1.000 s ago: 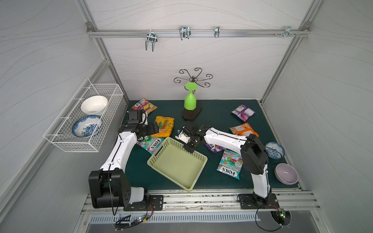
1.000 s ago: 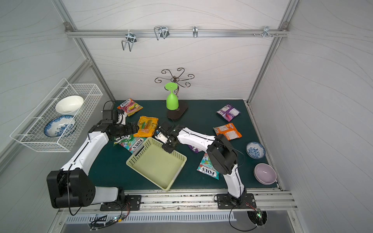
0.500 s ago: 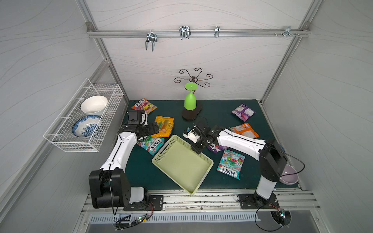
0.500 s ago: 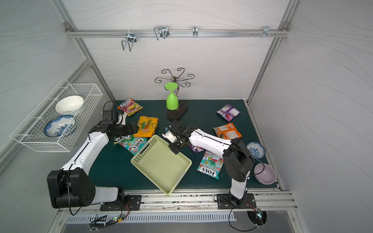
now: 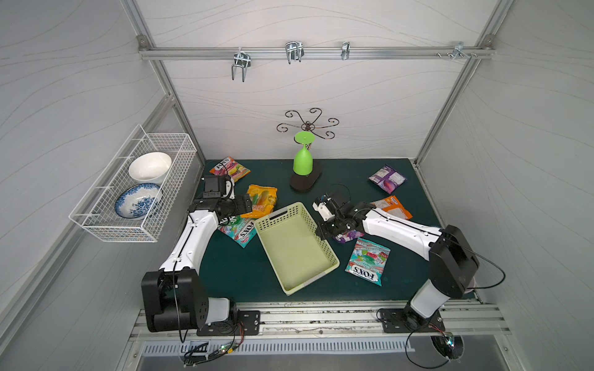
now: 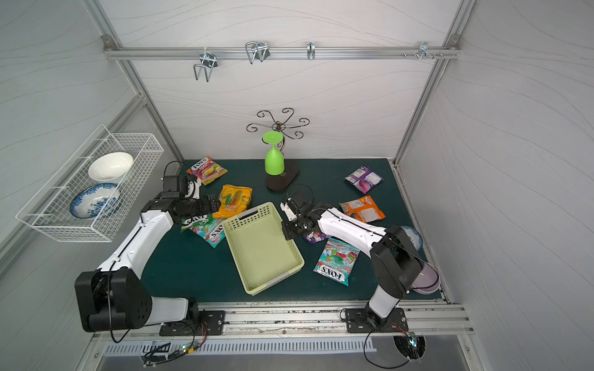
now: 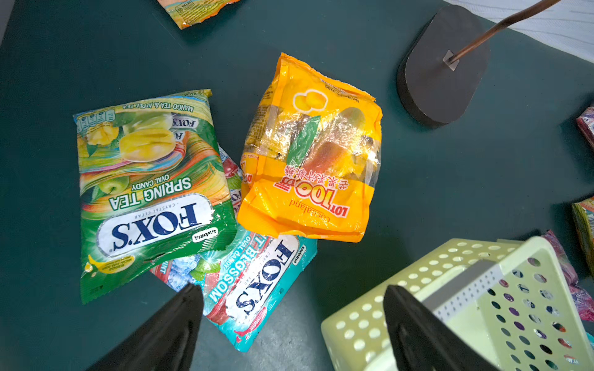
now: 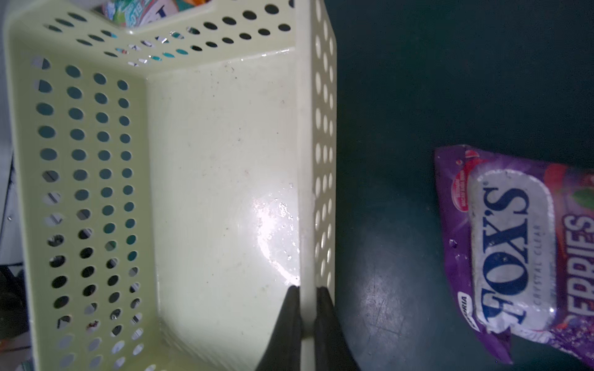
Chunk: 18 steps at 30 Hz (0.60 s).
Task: Put the candies in the basket
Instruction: Place the basket at the center of the board.
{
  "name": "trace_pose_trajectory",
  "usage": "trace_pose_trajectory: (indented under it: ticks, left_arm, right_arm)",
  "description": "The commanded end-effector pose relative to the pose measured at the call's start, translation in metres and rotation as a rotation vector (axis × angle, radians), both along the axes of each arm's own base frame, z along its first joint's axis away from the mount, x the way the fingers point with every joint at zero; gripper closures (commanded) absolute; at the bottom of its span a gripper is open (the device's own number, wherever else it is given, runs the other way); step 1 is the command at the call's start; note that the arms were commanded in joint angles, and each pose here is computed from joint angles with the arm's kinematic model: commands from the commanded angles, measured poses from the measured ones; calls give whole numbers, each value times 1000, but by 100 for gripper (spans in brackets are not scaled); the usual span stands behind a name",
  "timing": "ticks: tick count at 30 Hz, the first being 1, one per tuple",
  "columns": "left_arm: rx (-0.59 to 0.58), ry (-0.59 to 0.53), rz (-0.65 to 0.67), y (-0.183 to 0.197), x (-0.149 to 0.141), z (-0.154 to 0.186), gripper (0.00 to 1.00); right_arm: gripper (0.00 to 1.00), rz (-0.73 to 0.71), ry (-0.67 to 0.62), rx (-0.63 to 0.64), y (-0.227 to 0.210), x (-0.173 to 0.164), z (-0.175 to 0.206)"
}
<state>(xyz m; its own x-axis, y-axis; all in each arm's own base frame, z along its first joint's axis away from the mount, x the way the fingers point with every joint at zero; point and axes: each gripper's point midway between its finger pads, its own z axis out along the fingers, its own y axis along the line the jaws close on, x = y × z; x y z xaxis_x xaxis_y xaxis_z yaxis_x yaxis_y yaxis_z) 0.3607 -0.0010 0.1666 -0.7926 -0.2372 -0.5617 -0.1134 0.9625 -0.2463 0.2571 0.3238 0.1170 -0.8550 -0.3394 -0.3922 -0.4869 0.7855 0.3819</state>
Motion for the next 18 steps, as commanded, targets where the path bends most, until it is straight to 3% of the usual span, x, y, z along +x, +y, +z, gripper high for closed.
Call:
trace_pose_trajectory:
  ticks: [1,9,18]
  left_arm:
    - [17,-69,2,3,6,22,8]
    - [7,-72,1,2,6,23,8]
    - [38,-81,-10,5,6,25,8]
  right_arm:
    - [100,-141,19,65,-5,16,7]
    - [100,-351,59,40,-60,31,-20]
    - [100,-451,22,-21,-93,39,-28]
